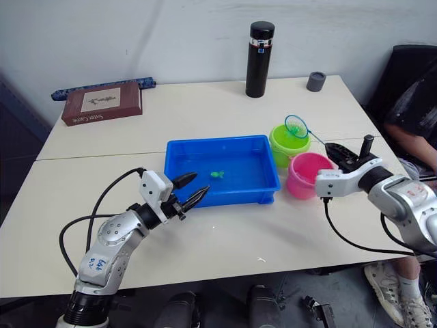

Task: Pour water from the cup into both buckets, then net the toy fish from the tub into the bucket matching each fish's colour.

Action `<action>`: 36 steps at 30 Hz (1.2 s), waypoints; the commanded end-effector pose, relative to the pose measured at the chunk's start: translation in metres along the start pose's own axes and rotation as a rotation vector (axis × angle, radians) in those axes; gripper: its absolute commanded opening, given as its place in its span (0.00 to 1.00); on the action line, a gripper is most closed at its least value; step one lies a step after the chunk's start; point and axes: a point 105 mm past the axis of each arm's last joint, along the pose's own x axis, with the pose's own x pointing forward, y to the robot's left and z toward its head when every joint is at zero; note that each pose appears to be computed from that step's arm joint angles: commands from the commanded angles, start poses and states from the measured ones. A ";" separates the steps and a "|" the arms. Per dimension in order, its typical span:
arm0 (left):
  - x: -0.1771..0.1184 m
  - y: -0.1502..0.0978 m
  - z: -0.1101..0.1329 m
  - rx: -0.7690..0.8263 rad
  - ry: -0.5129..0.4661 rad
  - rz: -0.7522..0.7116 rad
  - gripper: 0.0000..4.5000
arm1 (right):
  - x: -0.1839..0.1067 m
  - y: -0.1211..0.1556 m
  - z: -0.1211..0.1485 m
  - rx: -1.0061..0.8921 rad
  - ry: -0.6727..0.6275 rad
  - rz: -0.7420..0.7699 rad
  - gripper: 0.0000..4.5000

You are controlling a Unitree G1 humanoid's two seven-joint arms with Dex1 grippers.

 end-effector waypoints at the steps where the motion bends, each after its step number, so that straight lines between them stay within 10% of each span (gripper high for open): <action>1: -0.002 -0.002 0.007 0.010 -0.029 -0.004 0.59 | -0.004 -0.013 0.004 -0.029 -0.014 -0.040 0.00; 36: 0.002 -0.005 0.008 0.009 -0.031 -0.011 0.59 | 0.003 -0.010 0.003 -0.031 -0.026 -0.038 0.00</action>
